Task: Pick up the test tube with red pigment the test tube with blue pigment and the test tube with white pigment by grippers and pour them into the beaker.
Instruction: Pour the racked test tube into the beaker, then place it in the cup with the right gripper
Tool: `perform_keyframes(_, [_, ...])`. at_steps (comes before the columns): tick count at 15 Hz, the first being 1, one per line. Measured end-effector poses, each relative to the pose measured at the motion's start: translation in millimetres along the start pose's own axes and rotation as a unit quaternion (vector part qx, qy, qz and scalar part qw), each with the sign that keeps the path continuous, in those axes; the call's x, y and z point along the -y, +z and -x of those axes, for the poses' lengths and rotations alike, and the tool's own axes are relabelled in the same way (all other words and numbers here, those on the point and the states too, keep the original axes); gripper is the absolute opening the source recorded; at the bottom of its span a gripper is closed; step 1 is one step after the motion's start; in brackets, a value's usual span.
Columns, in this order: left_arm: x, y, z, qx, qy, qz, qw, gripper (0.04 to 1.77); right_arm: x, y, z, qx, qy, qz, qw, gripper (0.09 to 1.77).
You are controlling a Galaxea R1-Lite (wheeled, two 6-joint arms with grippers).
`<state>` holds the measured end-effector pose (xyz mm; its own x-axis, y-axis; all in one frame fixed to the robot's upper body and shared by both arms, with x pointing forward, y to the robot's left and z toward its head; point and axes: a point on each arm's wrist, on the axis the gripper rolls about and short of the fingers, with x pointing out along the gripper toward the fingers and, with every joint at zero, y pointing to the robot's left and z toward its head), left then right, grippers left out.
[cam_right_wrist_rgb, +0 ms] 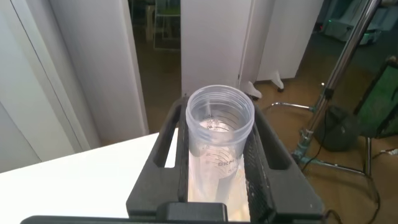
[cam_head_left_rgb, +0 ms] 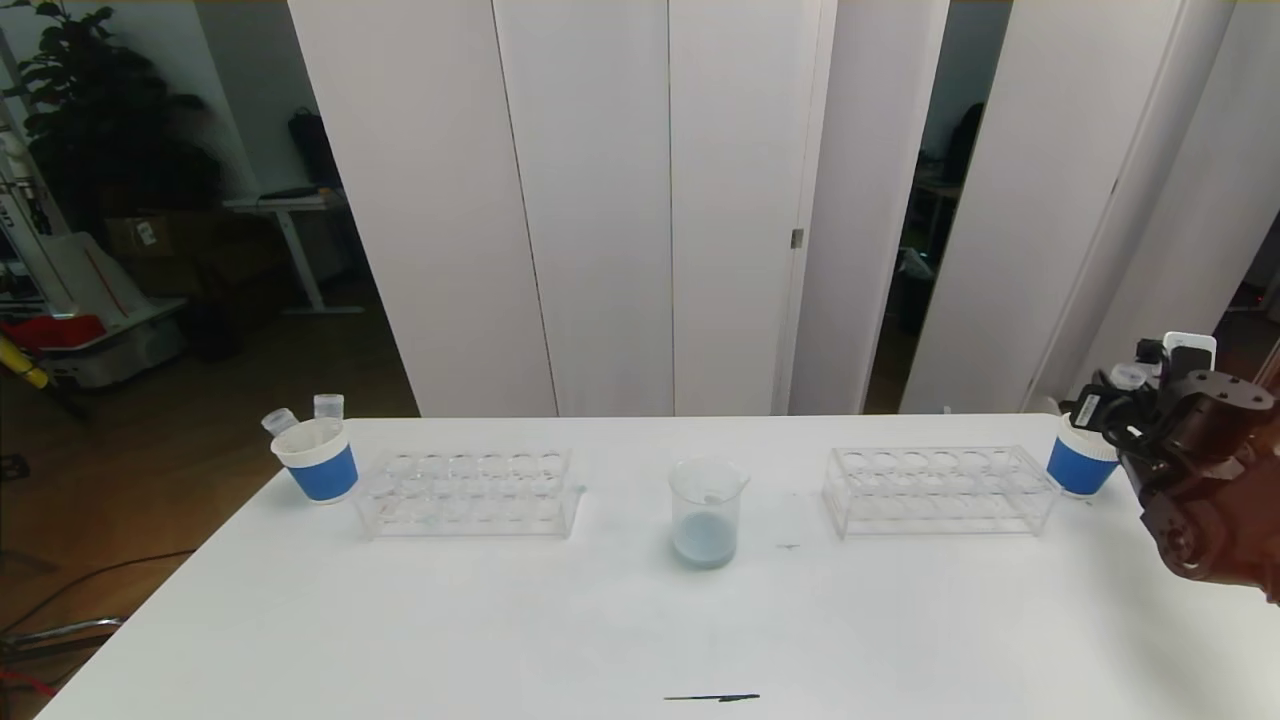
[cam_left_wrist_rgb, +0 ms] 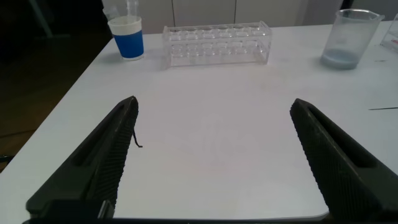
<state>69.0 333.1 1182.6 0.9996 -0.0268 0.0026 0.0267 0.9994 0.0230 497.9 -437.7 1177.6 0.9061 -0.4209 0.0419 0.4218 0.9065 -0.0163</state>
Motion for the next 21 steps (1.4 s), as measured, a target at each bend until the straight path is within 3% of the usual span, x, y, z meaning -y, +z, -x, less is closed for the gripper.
perform_keyframes(9, [0.0, 0.0, 0.0, 0.0, 0.0, 0.0, 1.0, 1.75, 1.9, -14.0, 2.7, -0.022, 0.0, 0.001, 1.0, 0.58])
perform_keyframes(10, [0.0, 0.0, 0.0, 0.0, 0.0, 0.0, 1.0, 1.75, 2.6, -13.8, 2.6, -0.022, 0.0, 0.001, 1.0, 0.65])
perform_keyframes(11, [0.0, 0.0, 0.0, 0.0, 0.0, 0.0, 1.0, 1.75, 3.7, -13.9, 2.4, -0.022, -0.001, 0.001, 1.0, 0.87])
perform_keyframes(13, [0.0, 0.0, 0.0, 0.0, 0.0, 0.0, 1.0, 1.75, 5.3, -13.1, 1.2, -0.02, -0.003, 0.002, 1.0, 1.54])
perform_keyframes(14, [0.0, 0.0, 0.0, 0.0, 0.0, 0.0, 1.0, 1.75, 7.0, -12.5, 0.2, -0.019, -0.005, 0.003, 1.0, 1.72])
perform_keyframes(18, [0.0, 0.0, 0.0, 0.0, 0.0, 0.0, 1.0, 1.75, 19.5, 0.7, -2.5, -0.003, 0.009, 0.002, 1.0, 1.75])
perform_keyframes(21, [0.0, 0.0, 0.0, 0.0, 0.0, 0.0, 1.0, 1.75, 34.5, 39.3, 4.0, 0.007, 0.026, 0.009, 1.0, 1.75])
